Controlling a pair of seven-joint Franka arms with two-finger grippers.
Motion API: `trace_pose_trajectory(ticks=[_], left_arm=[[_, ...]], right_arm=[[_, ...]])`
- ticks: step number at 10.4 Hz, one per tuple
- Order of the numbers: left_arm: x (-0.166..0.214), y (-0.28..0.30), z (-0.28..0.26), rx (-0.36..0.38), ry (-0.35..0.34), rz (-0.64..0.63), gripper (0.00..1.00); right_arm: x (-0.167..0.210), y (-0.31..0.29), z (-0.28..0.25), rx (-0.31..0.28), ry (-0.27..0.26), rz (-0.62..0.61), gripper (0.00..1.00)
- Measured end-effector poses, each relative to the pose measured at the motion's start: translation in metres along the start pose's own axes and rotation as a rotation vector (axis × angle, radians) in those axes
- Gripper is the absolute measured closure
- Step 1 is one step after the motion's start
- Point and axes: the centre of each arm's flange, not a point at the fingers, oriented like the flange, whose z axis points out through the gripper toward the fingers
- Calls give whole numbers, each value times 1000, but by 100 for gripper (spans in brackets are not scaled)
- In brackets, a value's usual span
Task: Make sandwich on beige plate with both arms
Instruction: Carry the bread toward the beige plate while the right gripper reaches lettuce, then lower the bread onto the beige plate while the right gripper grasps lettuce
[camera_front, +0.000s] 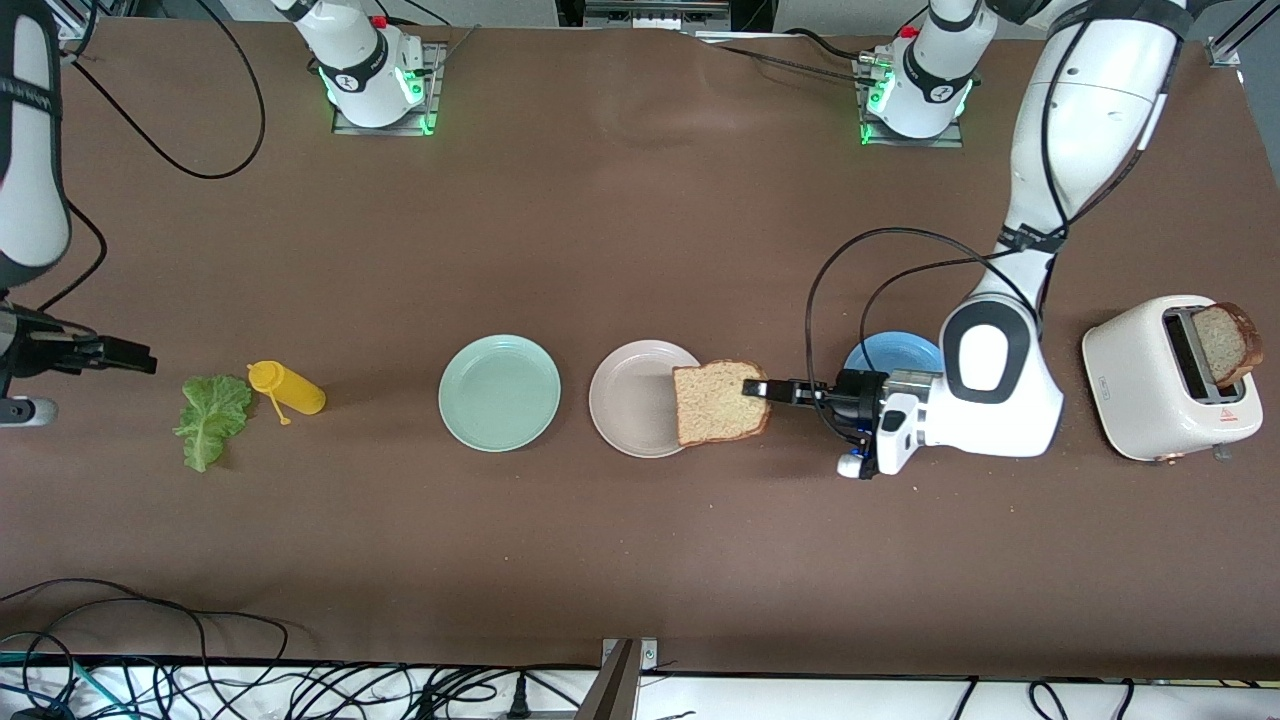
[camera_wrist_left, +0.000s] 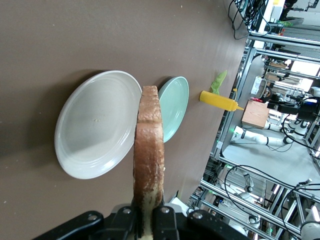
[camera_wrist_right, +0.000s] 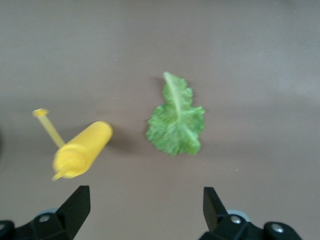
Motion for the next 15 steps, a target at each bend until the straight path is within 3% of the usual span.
trace_pose_trajectory(ticks=[3, 6, 12, 15], left_arm=[[-9, -12, 47, -22, 66, -14, 91], [-21, -15, 86, -10, 84, -13, 91], [-31, -17, 119, 30, 120, -16, 91], [-32, -24, 130, 51, 137, -22, 91]], right_arm=[[16, 52, 98, -13, 12, -19, 0], [23, 54, 166, -3, -25, -31, 0], [18, 31, 210, 32, -115, -131, 0], [17, 33, 227, -4, -146, -181, 2]])
